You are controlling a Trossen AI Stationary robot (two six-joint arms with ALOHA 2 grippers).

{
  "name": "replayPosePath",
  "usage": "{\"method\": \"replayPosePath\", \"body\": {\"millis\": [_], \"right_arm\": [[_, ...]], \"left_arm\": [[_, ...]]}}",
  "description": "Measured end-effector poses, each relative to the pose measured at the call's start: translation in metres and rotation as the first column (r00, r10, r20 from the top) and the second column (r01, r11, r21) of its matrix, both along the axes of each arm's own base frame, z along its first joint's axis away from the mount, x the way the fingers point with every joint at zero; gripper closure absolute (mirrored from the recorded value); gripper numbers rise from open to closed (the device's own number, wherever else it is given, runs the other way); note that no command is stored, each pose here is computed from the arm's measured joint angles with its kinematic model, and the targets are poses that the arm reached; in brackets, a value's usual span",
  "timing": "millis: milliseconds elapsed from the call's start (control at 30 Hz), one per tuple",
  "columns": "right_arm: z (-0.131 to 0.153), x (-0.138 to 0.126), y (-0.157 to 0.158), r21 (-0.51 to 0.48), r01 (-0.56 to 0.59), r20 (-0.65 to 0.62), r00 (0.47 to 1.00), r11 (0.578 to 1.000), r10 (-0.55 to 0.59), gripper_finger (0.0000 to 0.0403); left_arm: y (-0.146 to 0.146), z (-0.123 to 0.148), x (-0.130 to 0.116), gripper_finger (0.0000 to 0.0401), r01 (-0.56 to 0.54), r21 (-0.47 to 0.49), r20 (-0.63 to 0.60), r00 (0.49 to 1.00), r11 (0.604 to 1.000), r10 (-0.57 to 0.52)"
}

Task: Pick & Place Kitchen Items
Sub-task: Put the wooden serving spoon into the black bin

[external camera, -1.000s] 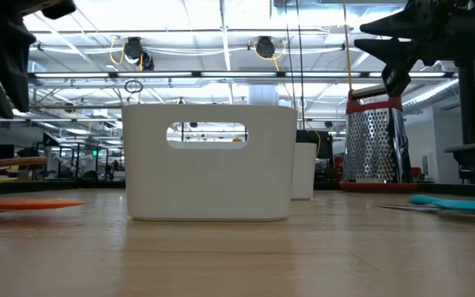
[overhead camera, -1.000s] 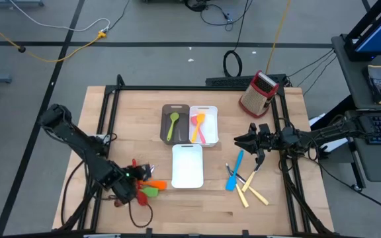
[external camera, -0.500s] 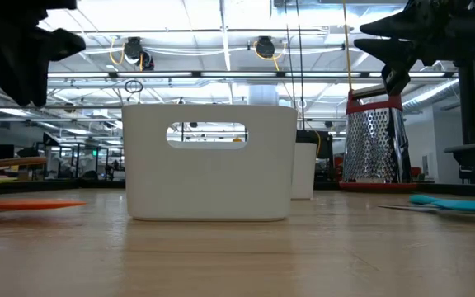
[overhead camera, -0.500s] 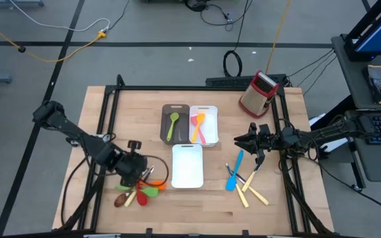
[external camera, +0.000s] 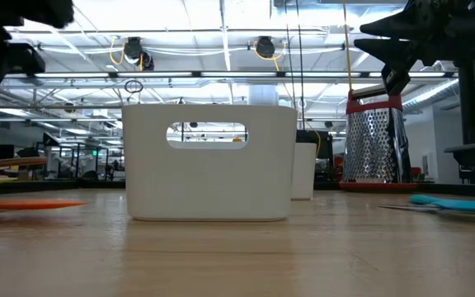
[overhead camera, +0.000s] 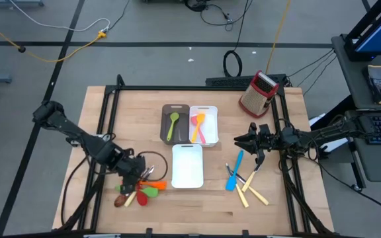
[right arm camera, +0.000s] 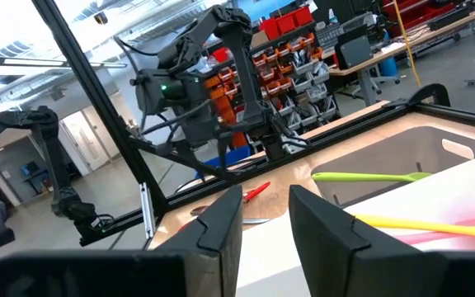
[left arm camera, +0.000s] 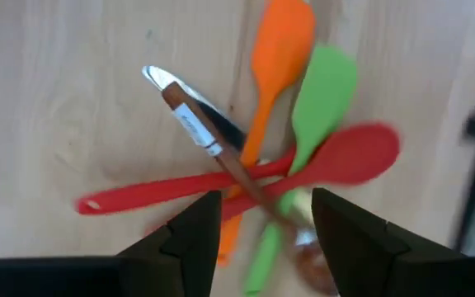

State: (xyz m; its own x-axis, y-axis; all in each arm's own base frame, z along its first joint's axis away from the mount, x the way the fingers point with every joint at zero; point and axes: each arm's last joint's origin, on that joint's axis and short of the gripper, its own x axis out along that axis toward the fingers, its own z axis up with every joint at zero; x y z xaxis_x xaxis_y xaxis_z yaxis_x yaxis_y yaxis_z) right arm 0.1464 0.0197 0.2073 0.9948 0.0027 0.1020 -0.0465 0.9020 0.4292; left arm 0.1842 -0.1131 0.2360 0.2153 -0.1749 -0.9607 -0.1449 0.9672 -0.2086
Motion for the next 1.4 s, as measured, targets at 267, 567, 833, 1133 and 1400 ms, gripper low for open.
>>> {"method": "replayPosePath", "body": {"millis": [267, 567, 833, 1133, 1400], "right_arm": [[0.000, 0.000, 0.000, 0.000, -0.001, 0.000, 1.000, 1.000, 0.001, 0.0310], [0.000, 0.000, 0.000, 0.000, -0.001, 0.000, 1.000, 1.000, 0.001, 0.0310], [0.000, 0.000, 0.000, 0.000, 0.000, 0.000, 1.000, 1.000, 0.000, 0.0310], [0.000, 0.000, 0.000, 0.006, -0.001, 0.000, 1.000, 1.000, 0.001, 0.0310], [0.000, 0.000, 0.000, 0.055, -0.006, 0.000, 1.000, 0.998, 0.006, 0.0310]], "left_arm": [[-0.011, -0.007, -0.019, 0.0203, 0.341, 0.180, -0.020, 0.939, 0.922, -0.344], [-0.022, -0.009, -0.022, 0.0203, 0.527, 0.396, 0.042, 0.808, 0.752, -0.588], [-0.021, -0.023, -0.029, 0.0203, 0.814, 0.545, -0.210, 0.363, 0.199, -0.908], [-0.011, -0.043, -0.032, 0.0203, 0.790, 0.542, -0.516, 0.044, -0.286, -0.856], [-0.022, -0.041, -0.025, 0.0203, 0.745, 0.572, -0.425, -0.086, -0.341, -0.901]]}}
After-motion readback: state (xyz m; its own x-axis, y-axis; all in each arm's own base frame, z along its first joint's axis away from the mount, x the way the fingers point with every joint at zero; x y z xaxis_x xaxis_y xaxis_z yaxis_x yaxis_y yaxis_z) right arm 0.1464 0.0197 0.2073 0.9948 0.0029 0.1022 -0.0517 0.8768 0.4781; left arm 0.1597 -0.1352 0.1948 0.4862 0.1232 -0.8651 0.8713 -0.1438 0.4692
